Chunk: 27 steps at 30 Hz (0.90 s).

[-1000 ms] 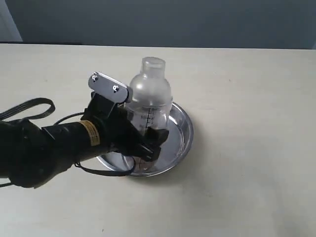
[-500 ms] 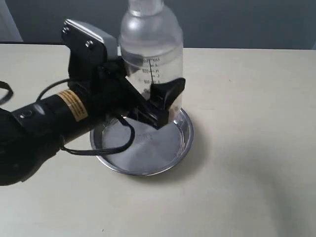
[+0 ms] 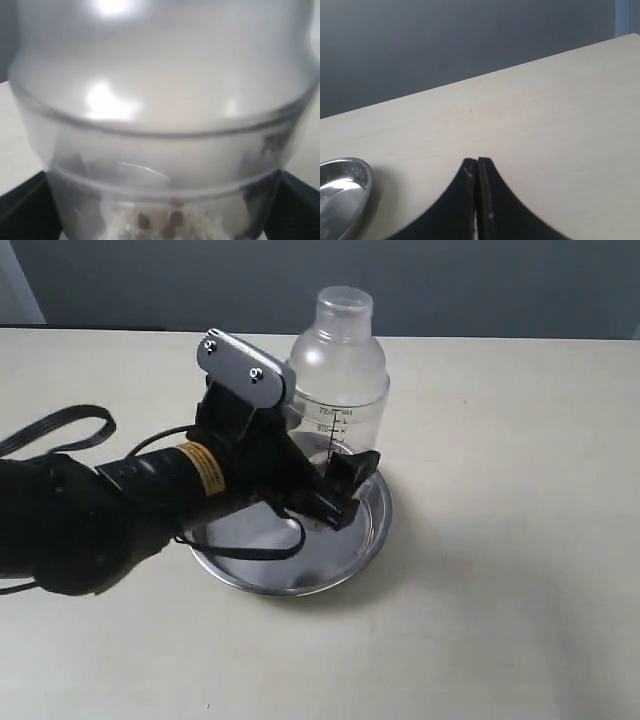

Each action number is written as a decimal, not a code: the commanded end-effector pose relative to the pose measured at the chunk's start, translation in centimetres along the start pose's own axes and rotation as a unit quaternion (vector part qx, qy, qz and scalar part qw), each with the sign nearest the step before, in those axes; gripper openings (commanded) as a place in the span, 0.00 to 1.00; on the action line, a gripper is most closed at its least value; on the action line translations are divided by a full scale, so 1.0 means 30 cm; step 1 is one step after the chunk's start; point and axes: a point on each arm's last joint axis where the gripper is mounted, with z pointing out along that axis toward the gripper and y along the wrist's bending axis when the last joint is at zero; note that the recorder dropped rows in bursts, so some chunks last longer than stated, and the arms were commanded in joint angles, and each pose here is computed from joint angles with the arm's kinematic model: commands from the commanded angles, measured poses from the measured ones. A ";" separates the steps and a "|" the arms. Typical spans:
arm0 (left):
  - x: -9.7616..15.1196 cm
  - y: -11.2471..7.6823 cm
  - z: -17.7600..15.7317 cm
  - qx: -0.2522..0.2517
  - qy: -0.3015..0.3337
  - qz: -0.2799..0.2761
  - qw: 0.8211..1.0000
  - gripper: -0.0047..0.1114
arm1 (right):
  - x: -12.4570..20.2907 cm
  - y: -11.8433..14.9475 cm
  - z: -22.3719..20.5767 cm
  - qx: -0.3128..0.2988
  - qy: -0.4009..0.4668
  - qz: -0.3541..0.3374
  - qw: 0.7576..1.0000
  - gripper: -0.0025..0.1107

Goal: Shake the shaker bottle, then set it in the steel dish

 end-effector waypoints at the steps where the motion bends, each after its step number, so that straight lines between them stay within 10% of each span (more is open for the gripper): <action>1: -0.221 -0.002 -0.109 0.001 -0.156 0.007 0.988 0.04 | -0.003 -0.001 -0.001 0.001 -0.008 -0.002 1.000 0.02; 6: -0.026 0.049 -0.004 -0.041 -0.033 -0.043 0.998 0.04 | -0.003 -0.001 -0.001 0.001 -0.008 -0.002 1.000 0.02; 11: -0.166 0.006 -0.103 -0.005 -0.107 -0.021 0.994 0.04 | -0.003 -0.001 -0.001 0.001 -0.008 -0.002 1.000 0.02; 14: 0.019 0.052 -0.006 -0.046 -0.004 -0.053 0.998 0.04 | -0.003 -0.001 -0.001 0.001 -0.008 -0.002 1.000 0.02; 19: -0.213 0.024 -0.138 -0.013 -0.127 -0.031 0.991 0.04 | -0.003 -0.001 -0.001 0.001 -0.008 -0.002 1.000 0.02; 22: 0.058 0.055 0.013 -0.049 0.013 -0.057 0.997 0.04 | -0.003 -0.001 -0.001 0.001 -0.008 -0.002 1.000 0.02; 27: -0.180 -0.003 -0.122 0.012 -0.126 -0.019 0.992 0.04 | -0.003 -0.001 -0.001 0.001 -0.008 -0.002 1.000 0.02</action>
